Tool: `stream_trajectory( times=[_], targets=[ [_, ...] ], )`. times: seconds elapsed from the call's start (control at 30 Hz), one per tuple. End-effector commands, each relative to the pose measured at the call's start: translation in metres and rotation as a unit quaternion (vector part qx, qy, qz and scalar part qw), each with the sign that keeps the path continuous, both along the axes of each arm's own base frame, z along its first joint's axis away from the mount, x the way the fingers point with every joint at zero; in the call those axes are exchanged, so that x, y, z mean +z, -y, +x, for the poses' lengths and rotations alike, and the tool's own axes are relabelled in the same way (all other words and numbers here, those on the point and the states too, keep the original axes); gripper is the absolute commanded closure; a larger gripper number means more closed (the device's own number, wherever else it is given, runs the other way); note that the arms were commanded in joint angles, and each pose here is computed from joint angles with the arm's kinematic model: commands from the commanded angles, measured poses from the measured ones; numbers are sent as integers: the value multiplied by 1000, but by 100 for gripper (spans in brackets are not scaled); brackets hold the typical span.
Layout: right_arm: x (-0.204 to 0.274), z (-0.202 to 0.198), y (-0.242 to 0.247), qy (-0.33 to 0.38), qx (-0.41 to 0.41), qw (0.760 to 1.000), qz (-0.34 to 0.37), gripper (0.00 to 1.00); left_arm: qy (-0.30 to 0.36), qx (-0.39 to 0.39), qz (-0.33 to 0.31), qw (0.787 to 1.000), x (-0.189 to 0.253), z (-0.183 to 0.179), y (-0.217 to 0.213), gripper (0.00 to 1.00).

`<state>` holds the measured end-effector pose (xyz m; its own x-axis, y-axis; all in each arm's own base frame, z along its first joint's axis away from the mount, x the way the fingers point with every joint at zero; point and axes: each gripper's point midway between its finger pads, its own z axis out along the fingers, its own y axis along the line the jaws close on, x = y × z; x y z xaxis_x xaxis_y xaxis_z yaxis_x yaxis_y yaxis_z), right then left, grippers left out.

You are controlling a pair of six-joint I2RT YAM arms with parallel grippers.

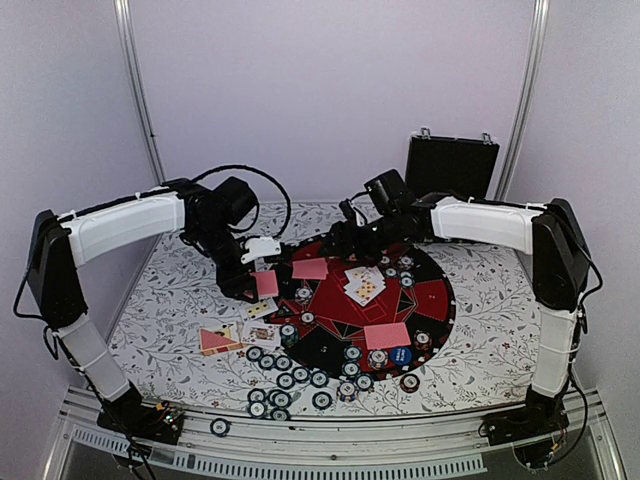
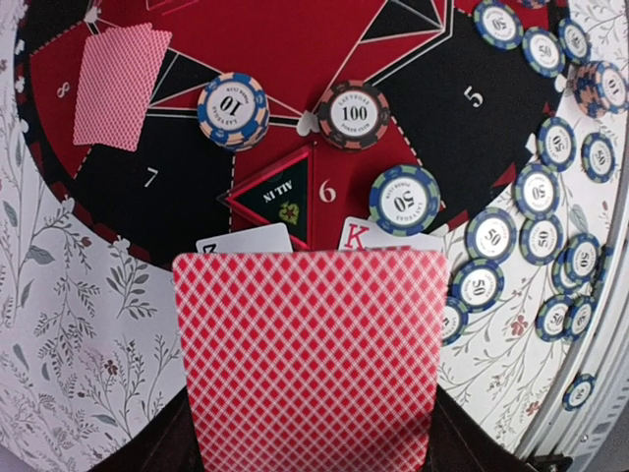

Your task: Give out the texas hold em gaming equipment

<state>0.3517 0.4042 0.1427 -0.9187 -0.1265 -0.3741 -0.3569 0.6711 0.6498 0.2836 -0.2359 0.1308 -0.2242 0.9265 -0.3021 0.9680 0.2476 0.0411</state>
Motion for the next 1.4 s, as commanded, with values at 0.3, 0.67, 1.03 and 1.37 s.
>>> stream_trajectory(
  times=[0.3, 0.67, 1.03, 1.37],
  targets=[
    [25, -49, -92, -123, 134, 958, 222, 21, 19, 6, -25, 999, 20, 12, 7, 51],
    [17, -57, -109, -159, 155, 942, 254, 22, 23, 5, -36, 999, 25, 14, 12, 51],
    [13, -66, -140, -181, 173, 933, 260, 27, 20, 6, -40, 999, 23, 16, 15, 51],
    [0, -66, -145, -199, 172, 930, 256, 32, 20, 5, -39, 999, 21, 18, 17, 51]
  ],
)
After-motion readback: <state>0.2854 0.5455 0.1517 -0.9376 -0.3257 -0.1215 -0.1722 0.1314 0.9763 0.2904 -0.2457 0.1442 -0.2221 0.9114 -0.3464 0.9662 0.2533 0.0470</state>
